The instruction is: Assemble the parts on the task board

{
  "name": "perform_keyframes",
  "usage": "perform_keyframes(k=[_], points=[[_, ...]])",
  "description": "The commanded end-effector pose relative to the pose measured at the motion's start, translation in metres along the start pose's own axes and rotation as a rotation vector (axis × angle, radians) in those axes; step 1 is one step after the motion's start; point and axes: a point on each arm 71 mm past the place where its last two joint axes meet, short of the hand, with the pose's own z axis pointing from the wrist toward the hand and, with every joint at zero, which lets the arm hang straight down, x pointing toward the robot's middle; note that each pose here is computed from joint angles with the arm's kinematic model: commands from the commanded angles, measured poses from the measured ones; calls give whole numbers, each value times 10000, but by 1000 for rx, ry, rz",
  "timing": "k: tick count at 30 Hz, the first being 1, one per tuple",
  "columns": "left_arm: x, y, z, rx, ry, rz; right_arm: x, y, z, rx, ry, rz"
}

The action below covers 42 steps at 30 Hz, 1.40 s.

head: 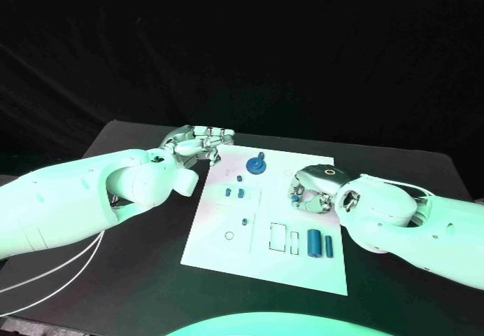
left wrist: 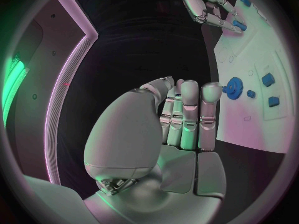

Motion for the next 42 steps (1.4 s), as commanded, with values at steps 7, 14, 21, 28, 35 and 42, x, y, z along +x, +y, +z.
perform_keyframes(k=[7, 14, 21, 28, 35, 42], points=[[21, -6, 5, 4, 21, -1, -104, 113, -72, -34, -96, 23], [11, -3, 14, 3, 17, 0, -312, 229, -131, -73, -167, 35], [4, 1, 31, 3, 13, 0, -423, 466, -141, -149, -218, 70], [14, 5, 55, 5, 14, 0, -380, 780, -27, -236, -224, 112], [12, 9, 67, 3, 11, 1, -276, 943, 17, -275, -199, 134], [13, 12, 79, 1, 10, 0, -85, 1109, -20, -315, -147, 164]])
